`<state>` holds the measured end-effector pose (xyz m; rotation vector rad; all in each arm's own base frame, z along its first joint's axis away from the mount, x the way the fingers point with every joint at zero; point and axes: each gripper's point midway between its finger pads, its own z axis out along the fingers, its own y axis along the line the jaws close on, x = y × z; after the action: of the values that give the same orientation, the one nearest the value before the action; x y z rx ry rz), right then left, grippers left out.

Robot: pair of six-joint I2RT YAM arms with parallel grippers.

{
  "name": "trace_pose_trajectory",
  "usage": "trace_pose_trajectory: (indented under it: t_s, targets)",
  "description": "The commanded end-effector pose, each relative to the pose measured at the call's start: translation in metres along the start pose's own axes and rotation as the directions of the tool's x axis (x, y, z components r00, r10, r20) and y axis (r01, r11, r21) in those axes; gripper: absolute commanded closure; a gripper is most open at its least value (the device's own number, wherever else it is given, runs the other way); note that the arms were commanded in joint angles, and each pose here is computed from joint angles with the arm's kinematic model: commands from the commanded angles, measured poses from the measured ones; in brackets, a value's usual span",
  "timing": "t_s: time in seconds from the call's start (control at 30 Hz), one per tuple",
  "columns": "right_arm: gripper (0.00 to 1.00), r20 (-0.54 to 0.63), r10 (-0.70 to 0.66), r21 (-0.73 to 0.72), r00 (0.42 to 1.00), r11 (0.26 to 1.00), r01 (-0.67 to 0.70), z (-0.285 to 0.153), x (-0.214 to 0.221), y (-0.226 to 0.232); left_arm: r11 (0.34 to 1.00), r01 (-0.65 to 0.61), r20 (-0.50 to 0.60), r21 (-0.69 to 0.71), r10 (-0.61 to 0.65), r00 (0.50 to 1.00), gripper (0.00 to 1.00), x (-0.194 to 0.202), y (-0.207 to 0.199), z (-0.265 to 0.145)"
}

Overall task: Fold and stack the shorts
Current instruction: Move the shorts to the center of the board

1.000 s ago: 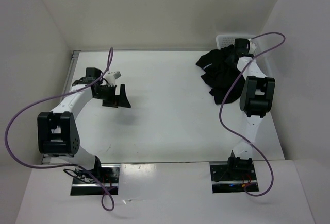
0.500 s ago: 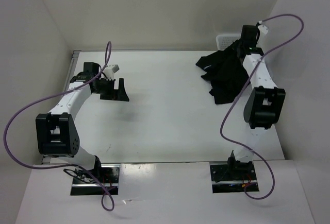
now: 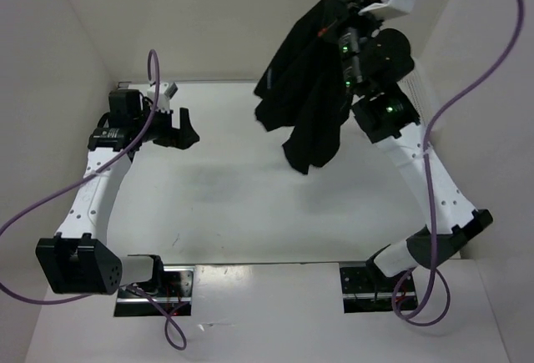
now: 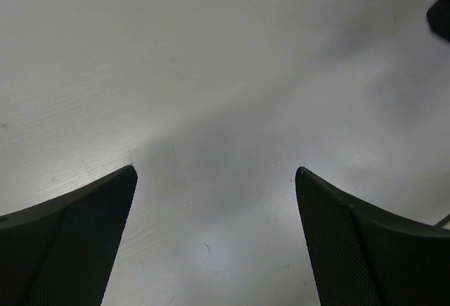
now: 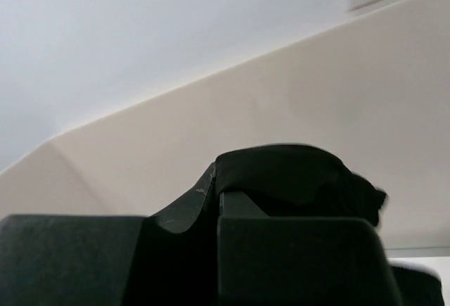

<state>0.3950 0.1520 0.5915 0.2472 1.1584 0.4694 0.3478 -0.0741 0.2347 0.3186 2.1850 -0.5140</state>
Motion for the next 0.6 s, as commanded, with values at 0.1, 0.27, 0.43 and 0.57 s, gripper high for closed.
trace_pose_trajectory:
  t_s: [0.1,0.27,0.43,0.57]
  targets:
    - [0.85,-0.270,0.047,0.071,0.962,0.997,-0.029,0.031,0.151,0.043,0.988,-0.026,0.068,-0.149,0.037,0.997,0.00,-0.020,0.022,-0.019]
    - [0.11,-0.516,-0.008,-0.069,0.857,0.997,-0.032,0.033,0.270,0.072,0.984,0.016,0.002,-0.179,-0.016,1.000,0.00,-0.005,0.037,-0.012]
    - [0.00,-0.534,-0.150,-0.071,0.832,0.989,0.133,0.015,0.272,0.052,0.988,0.049,-0.108,-0.145,-0.065,0.992,0.00,0.025,0.025,-0.010]
    - [0.01,-0.605,-0.123,0.011,0.787,0.987,0.163,-0.005,0.294,-0.013,1.000,-0.005,-0.263,-0.011,0.002,0.965,0.00,0.066,-0.031,0.002]
